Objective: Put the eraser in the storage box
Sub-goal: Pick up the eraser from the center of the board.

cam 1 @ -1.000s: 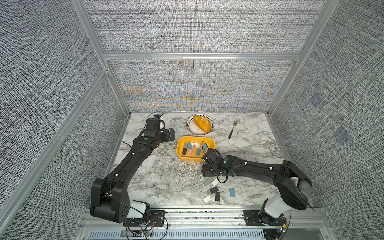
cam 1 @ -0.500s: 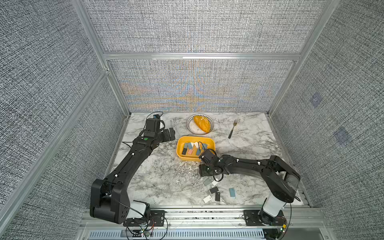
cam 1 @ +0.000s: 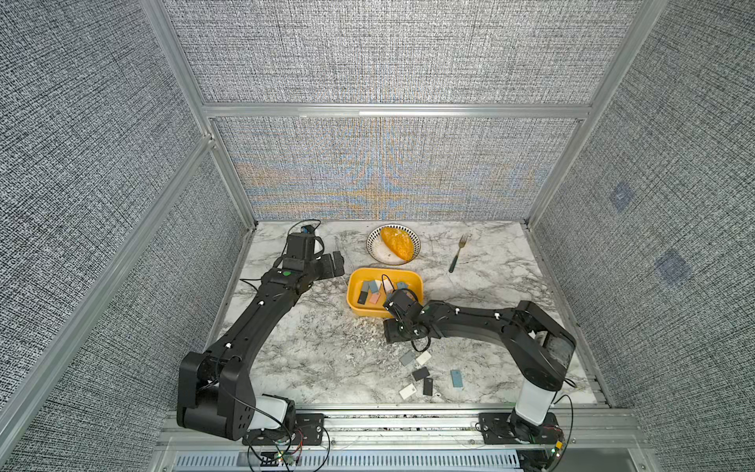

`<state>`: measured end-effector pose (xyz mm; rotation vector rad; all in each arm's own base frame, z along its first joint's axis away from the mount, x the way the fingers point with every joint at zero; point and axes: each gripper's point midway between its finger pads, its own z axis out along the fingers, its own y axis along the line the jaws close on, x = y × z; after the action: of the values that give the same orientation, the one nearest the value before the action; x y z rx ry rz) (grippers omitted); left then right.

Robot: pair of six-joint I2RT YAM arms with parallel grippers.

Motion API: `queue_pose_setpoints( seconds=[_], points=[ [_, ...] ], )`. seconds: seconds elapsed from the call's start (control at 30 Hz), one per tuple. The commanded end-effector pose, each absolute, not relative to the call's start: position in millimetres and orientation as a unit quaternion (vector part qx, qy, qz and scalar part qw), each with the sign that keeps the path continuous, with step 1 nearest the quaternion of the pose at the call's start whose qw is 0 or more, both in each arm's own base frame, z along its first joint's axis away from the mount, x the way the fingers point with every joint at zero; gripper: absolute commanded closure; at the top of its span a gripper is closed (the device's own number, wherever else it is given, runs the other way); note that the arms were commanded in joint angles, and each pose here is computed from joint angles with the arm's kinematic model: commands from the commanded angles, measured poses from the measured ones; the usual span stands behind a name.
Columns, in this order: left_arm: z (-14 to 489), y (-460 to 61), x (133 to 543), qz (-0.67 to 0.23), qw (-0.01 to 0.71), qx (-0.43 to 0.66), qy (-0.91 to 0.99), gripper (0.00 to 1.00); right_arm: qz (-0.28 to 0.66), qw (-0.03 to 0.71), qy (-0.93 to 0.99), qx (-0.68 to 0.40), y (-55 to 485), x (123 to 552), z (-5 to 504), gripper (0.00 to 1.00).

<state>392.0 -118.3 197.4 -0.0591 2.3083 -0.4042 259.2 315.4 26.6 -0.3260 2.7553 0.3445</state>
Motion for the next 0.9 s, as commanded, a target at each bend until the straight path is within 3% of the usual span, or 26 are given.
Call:
queue_pose_setpoints(
  seconds=[0.0,0.23,0.87],
  points=[
    [202,-118,396,-0.159,0.401,-0.024,0.902,0.00,0.083,0.161,0.976,-0.123,304,254,18,0.31],
    [200,-118,397,-0.158,0.399,-0.023,0.903,0.00,0.041,0.154,0.976,-0.147,304,249,8,0.42],
    [200,-119,396,-0.160,0.399,-0.022,0.903,0.00,0.041,0.144,0.976,-0.160,310,245,2,0.68]
  ],
)
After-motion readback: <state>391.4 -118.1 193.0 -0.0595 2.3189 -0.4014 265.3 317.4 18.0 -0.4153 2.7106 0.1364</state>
